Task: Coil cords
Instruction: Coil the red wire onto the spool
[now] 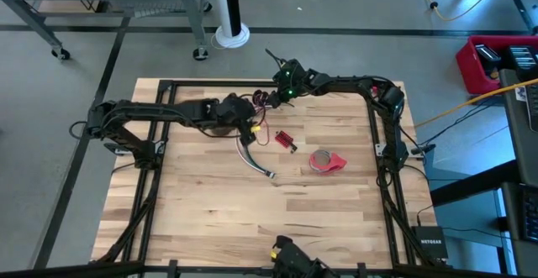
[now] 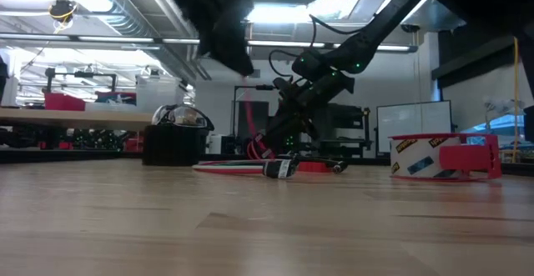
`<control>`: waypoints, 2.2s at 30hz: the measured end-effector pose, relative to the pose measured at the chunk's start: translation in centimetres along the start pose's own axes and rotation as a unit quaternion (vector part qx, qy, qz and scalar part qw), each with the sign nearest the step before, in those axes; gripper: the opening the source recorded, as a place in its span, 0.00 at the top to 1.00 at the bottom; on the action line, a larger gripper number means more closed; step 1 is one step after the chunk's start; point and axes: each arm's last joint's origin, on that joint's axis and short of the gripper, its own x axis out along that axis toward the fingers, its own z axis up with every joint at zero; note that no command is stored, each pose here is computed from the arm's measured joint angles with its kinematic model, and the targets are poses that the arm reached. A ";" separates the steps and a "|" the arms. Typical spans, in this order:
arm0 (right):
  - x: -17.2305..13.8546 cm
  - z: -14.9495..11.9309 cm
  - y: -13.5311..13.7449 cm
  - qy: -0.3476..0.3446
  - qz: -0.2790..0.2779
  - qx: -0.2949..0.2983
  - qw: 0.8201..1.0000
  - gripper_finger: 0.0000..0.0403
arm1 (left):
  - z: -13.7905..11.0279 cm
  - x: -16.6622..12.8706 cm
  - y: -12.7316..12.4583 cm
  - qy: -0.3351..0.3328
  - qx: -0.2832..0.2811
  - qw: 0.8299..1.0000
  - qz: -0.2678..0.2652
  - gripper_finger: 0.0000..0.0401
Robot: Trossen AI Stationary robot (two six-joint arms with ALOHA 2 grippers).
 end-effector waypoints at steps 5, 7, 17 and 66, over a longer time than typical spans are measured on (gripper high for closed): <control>0.0 -0.4 -0.2 0.019 -0.008 0.018 1.000 0.76 | -3.3 0.6 1.5 0.132 -0.002 0.991 0.035 0.69; 0.0 -0.5 -0.2 0.024 -0.010 0.020 0.999 0.76 | -4.7 0.6 2.0 0.183 -0.013 0.981 0.056 0.69; -0.1 -0.6 -0.3 0.030 -0.012 0.023 0.999 0.76 | -5.2 0.5 0.6 0.207 -0.049 0.977 -0.035 0.69; -0.1 -0.6 -0.2 0.028 -0.012 0.024 0.999 0.76 | -3.3 11.2 12.0 0.018 -0.228 0.972 -0.043 0.94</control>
